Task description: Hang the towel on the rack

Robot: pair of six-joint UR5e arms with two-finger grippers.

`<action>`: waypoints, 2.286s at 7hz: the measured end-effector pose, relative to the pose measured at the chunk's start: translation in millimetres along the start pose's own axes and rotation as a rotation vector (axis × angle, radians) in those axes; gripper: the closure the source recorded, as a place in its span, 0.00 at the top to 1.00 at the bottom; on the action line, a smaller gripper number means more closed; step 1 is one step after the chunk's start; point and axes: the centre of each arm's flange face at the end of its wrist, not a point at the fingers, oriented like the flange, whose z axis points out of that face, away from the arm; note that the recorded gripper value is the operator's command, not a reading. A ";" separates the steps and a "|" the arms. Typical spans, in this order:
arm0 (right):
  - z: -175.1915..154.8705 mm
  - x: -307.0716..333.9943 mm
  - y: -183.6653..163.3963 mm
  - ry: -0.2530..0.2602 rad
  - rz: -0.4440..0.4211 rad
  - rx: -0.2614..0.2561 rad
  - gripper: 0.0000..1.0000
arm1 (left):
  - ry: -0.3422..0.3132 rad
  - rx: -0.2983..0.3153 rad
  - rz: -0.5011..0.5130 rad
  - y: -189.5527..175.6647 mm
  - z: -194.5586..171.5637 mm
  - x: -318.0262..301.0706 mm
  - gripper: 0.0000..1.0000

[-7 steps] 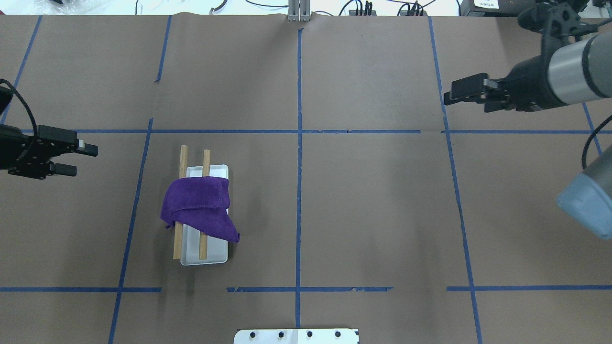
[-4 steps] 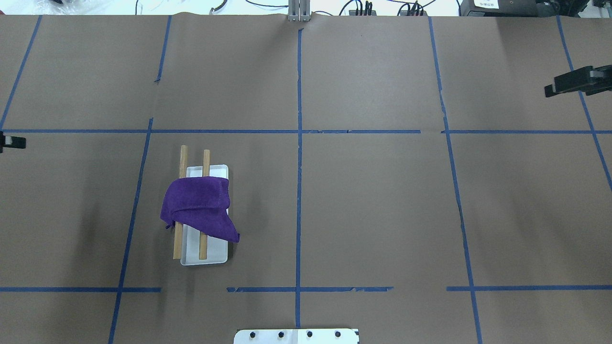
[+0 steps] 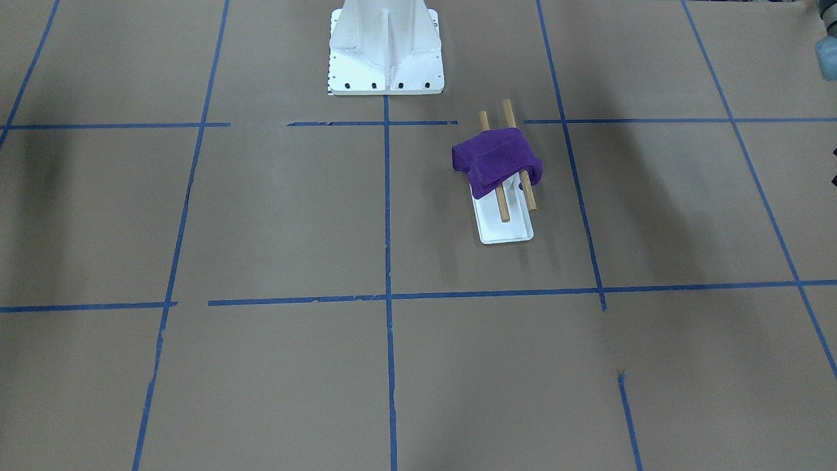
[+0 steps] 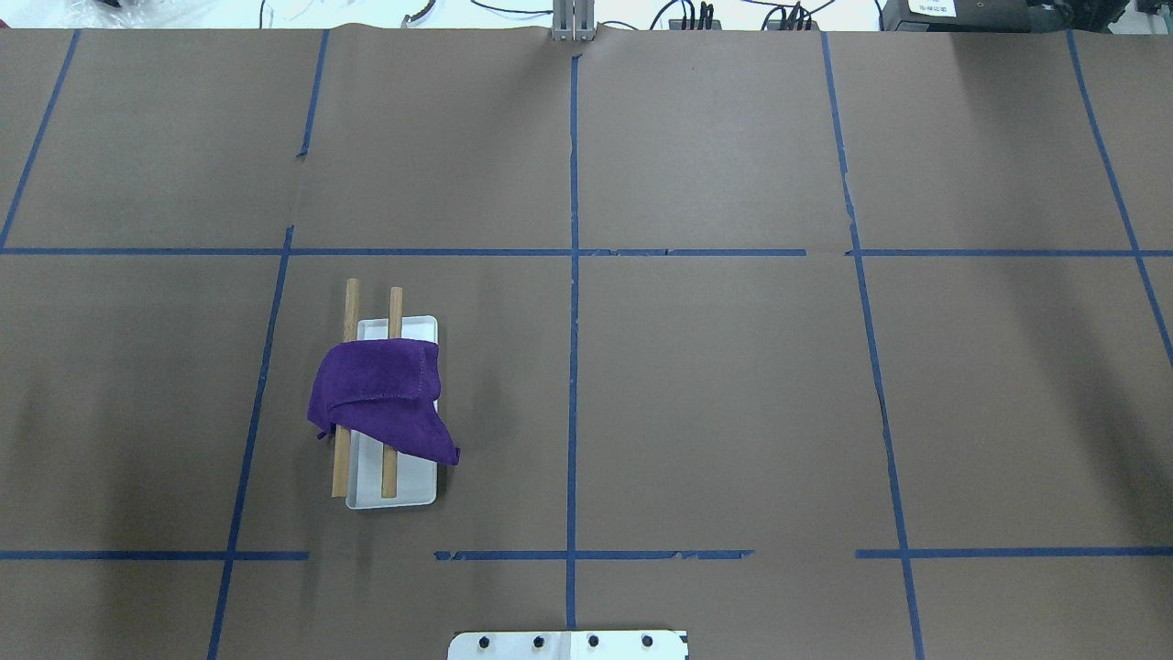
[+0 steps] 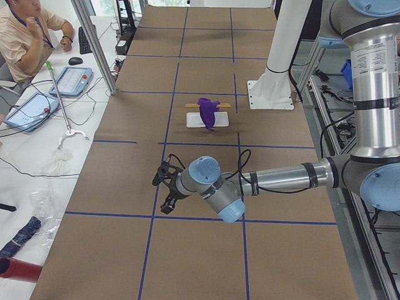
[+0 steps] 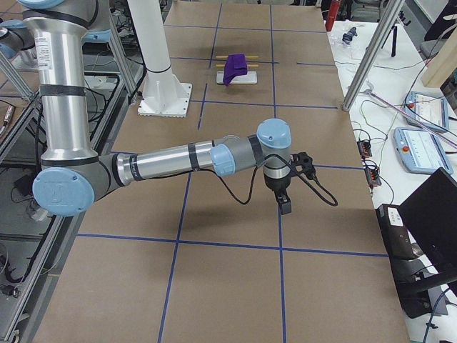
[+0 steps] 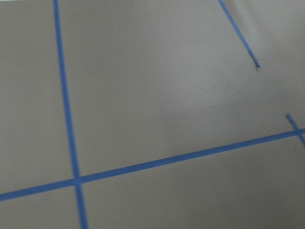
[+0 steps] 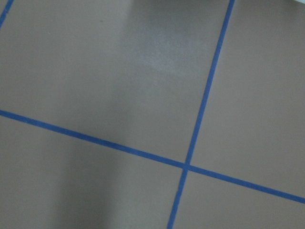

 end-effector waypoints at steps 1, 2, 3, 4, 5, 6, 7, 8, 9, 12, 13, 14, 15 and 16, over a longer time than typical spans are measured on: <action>-4.4 21.1 12.9 0.001 0.001 -0.052 1.00 | -0.046 -0.079 0.030 5.5 -10.1 -27.2 1.00; -7.9 40.8 31.8 -0.008 0.022 -0.089 1.00 | -0.056 -0.176 0.039 13.6 -14.4 -44.0 1.00; -8.7 57.4 53.1 -0.018 0.055 -0.110 1.00 | -0.040 -0.272 0.014 19.4 -20.7 -47.3 1.00; -5.8 67.5 71.5 -0.026 0.084 -0.127 1.00 | -0.020 -0.345 -0.033 26.5 -31.9 -40.9 1.00; -1.6 72.1 85.6 -0.033 0.104 -0.140 1.00 | -0.006 -0.403 -0.080 41.3 -39.5 -34.2 1.00; -0.2 72.9 90.7 -0.040 0.114 -0.146 1.00 | 0.003 -0.435 -0.106 53.7 -40.9 -32.2 1.00; 0.7 72.6 91.4 -0.050 0.126 -0.158 1.00 | 0.012 -0.448 -0.119 60.1 -41.0 -31.2 1.00; 2.5 70.0 91.3 -0.060 0.136 -0.181 1.00 | 0.024 -0.454 -0.131 65.2 -40.4 -30.8 1.00; 8.1 61.7 88.1 -0.067 0.124 -0.203 1.00 | 0.035 -0.454 -0.134 67.9 -40.3 -30.0 1.00; 24.8 46.7 81.1 -0.076 0.099 -0.242 1.00 | 0.035 -0.408 -0.087 54.1 -41.8 -26.1 1.00; 28.5 48.1 82.4 -0.075 0.107 -0.249 1.00 | 0.033 -0.394 -0.070 41.0 -44.3 -21.6 1.00; 33.3 51.5 84.5 -0.077 0.115 -0.257 1.00 | 0.035 -0.388 -0.055 29.2 -47.9 -14.6 1.00; 36.5 53.5 85.7 -0.079 0.119 -0.262 1.00 | 0.040 -0.389 -0.046 23.3 -49.1 -9.4 1.00; 38.2 53.6 85.1 -0.092 0.125 -0.261 1.00 | 0.042 -0.395 -0.050 21.6 -48.8 -7.6 1.00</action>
